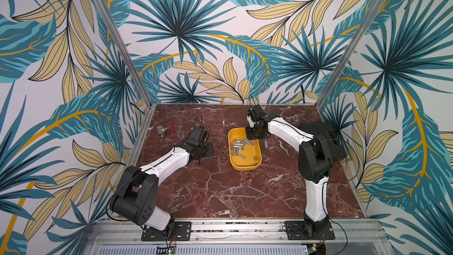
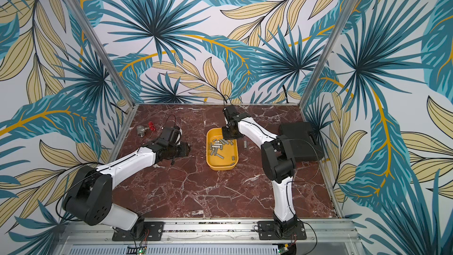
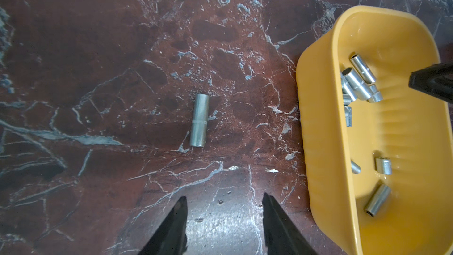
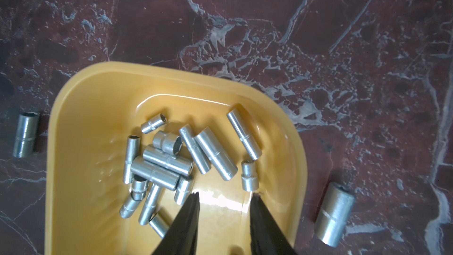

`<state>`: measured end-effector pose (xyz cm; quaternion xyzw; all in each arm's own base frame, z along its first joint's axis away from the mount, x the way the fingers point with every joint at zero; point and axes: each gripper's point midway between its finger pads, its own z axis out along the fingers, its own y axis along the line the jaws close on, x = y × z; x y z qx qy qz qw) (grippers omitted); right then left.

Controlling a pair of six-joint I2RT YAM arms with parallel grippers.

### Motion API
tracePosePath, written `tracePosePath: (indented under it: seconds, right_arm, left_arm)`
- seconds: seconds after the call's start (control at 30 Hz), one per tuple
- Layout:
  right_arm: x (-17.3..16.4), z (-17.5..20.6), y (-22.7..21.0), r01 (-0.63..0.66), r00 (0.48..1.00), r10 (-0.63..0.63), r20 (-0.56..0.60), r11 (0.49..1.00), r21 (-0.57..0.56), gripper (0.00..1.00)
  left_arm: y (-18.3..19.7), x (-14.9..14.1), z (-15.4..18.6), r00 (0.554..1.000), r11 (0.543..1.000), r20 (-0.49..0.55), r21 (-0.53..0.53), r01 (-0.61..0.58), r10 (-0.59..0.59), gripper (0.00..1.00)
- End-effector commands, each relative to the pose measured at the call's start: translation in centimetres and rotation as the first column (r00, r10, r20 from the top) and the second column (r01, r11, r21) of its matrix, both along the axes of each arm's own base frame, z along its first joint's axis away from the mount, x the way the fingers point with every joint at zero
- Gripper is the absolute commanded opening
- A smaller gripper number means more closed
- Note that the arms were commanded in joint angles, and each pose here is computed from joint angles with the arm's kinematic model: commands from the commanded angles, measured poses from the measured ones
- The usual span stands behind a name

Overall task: Take out the socket from the storage box
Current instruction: Pick up the socket head from the storage box.

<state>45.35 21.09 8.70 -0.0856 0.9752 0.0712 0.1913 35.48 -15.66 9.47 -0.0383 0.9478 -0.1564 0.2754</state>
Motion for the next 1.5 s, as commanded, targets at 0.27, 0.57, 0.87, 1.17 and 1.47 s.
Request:
tracePosePath:
  seconds: [0.27,0.57,0.87,1.17,1.47]
  right_arm:
    - [0.3,-1.6,0.2,-0.026,0.999,0.024,-0.036,0.999,-0.048,0.37]
    - [0.5,-2.4,0.4,-0.043,0.998,0.04,-0.053,0.997,-0.063,0.37]
    - [0.5,-3.7,0.5,-0.056,0.996,0.05,-0.074,0.996,-0.074,0.36]
    - [0.4,-5.0,0.8,-0.065,0.994,0.057,-0.095,0.995,-0.074,0.35]
    - [-0.1,-6.0,0.9,-0.075,0.99,0.064,-0.123,0.994,-0.084,0.32]
  left_arm:
    - [-0.7,-0.8,-0.3,1.0,1.0,-0.001,-0.026,0.005,-0.005,0.53]
    - [-0.7,-1.5,-0.2,1.0,1.0,-0.004,-0.014,0.007,-0.007,0.54]
    - [-1.0,-1.8,-0.3,1.0,1.0,-0.011,-0.016,0.011,-0.011,0.55]
    - [-1.4,-2.2,-0.7,1.0,1.0,-0.02,-0.015,0.012,-0.012,0.56]
    - [-2.0,-2.1,-0.6,1.0,0.999,-0.014,-0.039,0.022,-0.022,0.55]
